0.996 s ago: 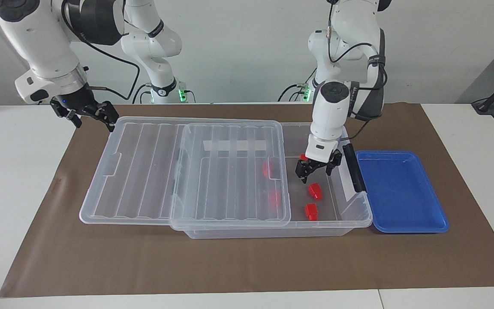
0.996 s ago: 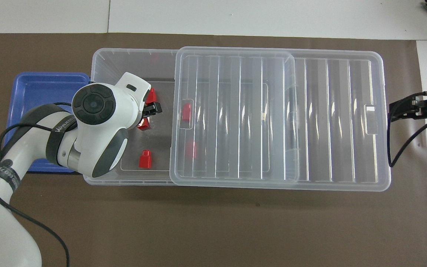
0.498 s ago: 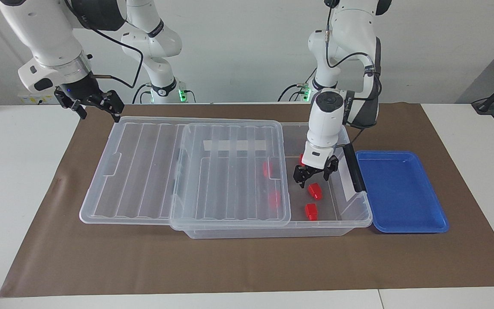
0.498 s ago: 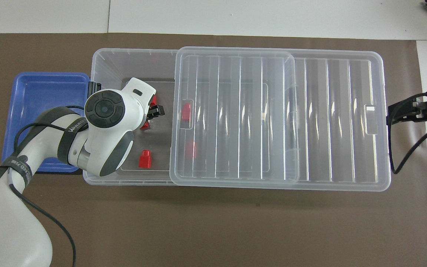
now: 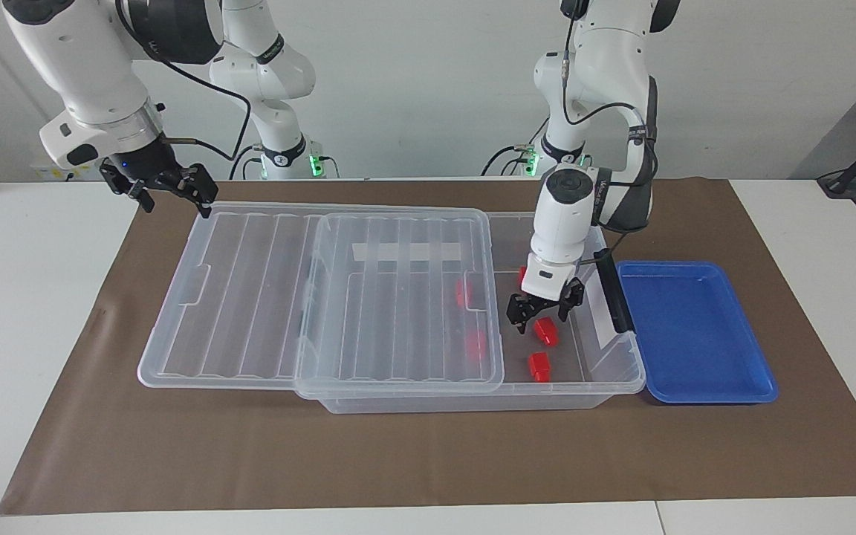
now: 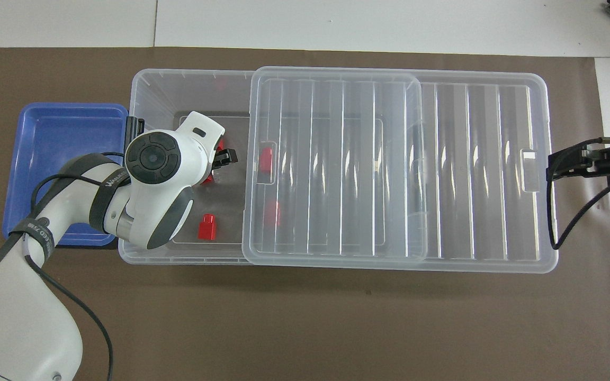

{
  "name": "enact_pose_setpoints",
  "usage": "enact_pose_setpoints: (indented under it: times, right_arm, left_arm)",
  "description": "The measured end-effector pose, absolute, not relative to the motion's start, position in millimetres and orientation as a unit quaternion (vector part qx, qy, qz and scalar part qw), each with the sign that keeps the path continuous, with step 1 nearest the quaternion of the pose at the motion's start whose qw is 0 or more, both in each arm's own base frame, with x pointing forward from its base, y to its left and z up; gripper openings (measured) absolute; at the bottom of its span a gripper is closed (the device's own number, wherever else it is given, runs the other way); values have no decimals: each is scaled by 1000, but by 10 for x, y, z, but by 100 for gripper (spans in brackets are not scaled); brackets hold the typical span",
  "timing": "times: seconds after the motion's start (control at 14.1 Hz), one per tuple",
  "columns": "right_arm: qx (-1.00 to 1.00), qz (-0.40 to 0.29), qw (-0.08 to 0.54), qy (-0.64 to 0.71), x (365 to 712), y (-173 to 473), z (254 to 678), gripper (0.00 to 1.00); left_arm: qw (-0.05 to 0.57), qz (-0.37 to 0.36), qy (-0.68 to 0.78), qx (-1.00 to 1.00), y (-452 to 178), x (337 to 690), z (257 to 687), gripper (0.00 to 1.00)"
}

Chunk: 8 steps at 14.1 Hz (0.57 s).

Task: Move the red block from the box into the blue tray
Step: 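Grasp the red block with the left gripper and lift it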

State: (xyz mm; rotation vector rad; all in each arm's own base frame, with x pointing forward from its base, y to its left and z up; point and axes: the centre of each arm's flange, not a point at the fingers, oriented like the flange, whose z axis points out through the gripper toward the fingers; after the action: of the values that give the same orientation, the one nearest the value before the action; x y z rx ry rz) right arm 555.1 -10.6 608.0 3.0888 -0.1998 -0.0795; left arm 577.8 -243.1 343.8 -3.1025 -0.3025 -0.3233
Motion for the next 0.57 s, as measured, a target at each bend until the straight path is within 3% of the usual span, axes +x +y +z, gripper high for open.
enact_pose_setpoints:
  times: [0.57]
  right_arm:
    - [997,-29,18,-69,5460,-137,6256,100]
  left_arm:
    - [9,-103,-80,-991,-2191,5865,3354,100]
